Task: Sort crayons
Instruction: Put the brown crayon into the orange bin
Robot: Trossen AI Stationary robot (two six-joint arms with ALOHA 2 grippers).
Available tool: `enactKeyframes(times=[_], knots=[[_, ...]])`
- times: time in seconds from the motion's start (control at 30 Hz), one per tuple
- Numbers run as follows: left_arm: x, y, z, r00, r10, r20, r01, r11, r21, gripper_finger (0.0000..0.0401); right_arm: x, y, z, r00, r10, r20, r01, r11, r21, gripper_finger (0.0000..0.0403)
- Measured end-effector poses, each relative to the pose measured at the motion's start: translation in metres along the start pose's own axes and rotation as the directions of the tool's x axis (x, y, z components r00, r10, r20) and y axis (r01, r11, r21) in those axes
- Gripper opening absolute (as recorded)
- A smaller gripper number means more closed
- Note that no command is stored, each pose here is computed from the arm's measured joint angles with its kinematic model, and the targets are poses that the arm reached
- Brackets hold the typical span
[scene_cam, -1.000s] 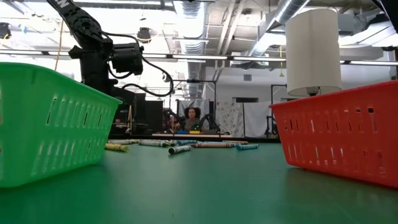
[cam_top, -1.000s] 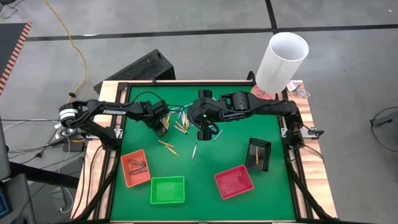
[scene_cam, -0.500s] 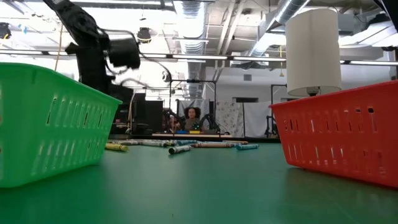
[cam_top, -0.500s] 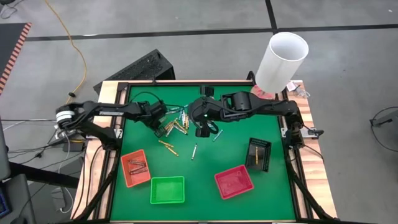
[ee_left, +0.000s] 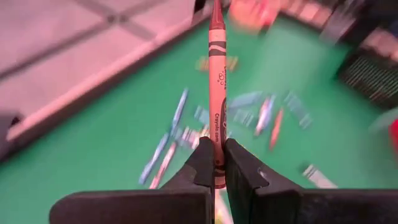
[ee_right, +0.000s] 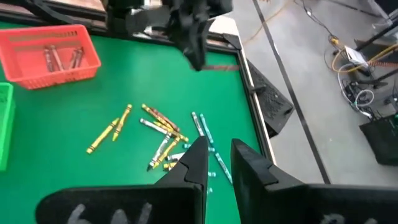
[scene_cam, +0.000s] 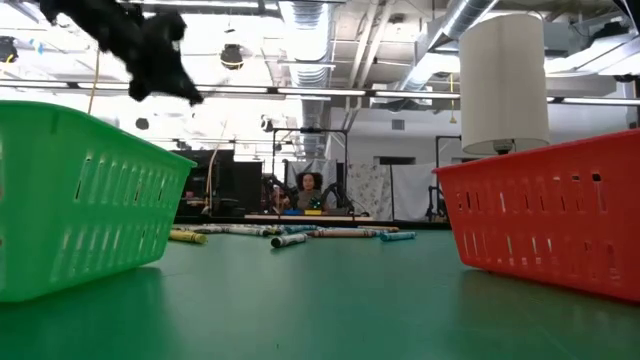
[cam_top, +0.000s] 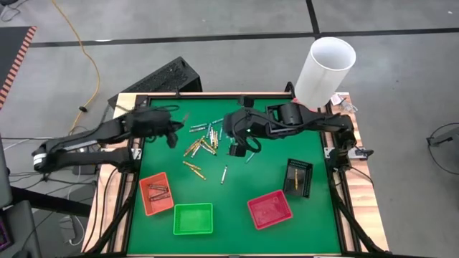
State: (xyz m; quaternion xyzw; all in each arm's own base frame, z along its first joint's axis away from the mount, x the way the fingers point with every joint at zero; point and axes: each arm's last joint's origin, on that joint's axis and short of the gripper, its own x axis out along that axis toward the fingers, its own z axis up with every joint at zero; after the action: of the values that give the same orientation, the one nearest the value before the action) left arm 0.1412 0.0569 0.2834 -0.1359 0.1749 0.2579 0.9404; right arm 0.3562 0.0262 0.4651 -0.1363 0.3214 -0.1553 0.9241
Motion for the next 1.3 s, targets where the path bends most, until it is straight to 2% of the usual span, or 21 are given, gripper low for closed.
enactKeyframes(times=[0.13, 0.23, 0.3, 0.43, 0.6, 0.77, 0.93, 1.13, 1.3], knots=[[-0.027, -0.005, 0.009, 0.984, -0.078, 0.162, 0.078, 0.997, 0.001, 0.0001, 0.009, 0.006, 0.007, 0.996, 0.037, 0.083, -0.033, 0.998, -0.046, 0.0066], [-0.041, -0.007, 0.011, 0.966, -0.107, 0.235, 0.108, 0.994, 0.009, 0.0, 0.025, 0.006, 0.005, 0.989, 0.081, 0.126, -0.071, 0.994, -0.078, 0.0066], [-0.049, -0.009, 0.013, 0.952, -0.132, 0.278, 0.133, 0.991, 0.014, 0.0, 0.037, 0.0, 0.001, 0.981, 0.117, 0.154, -0.108, 0.992, -0.063, 0.0066], [-0.057, -0.011, 0.013, 0.938, -0.166, 0.304, 0.16, 0.986, 0.042, 0.0, 0.059, -0.013, -0.009, 0.941, 0.18, 0.287, -0.184, 0.983, -0.014, 0.0066], [-0.056, -0.015, 0.01, 0.941, -0.164, 0.294, 0.151, 0.986, 0.068, 0.0, 0.082, -0.017, -0.037, 0.871, 0.166, 0.463, -0.204, 0.978, 0.033, 0.0066], [-0.056, -0.019, 0.013, 0.928, -0.178, 0.326, 0.151, 0.983, 0.107, 0.0, 0.107, -0.012, -0.071, 0.736, 0.068, 0.674, -0.213, 0.968, 0.135, 0.0065], [-0.054, -0.025, 0.017, 0.912, -0.207, 0.354, 0.173, 0.977, 0.127, 0.0, 0.121, -0.001, -0.088, 0.673, 0.036, 0.739, -0.216, 0.965, 0.15, 0.0065], [-0.038, -0.038, 0.018, 0.92, -0.233, 0.315, 0.185, 0.967, 0.177, 0.0, 0.126, 0.005, -0.087, 0.669, 0.054, 0.742, -0.213, 0.97, 0.122, 0.0066], [-0.027, -0.05, 0.017, 0.916, -0.271, 0.297, 0.205, 0.951, 0.233, 0.0, 0.123, 0.005, -0.083, 0.641, 0.062, 0.765, -0.223, 0.969, 0.108, 0.0066]])
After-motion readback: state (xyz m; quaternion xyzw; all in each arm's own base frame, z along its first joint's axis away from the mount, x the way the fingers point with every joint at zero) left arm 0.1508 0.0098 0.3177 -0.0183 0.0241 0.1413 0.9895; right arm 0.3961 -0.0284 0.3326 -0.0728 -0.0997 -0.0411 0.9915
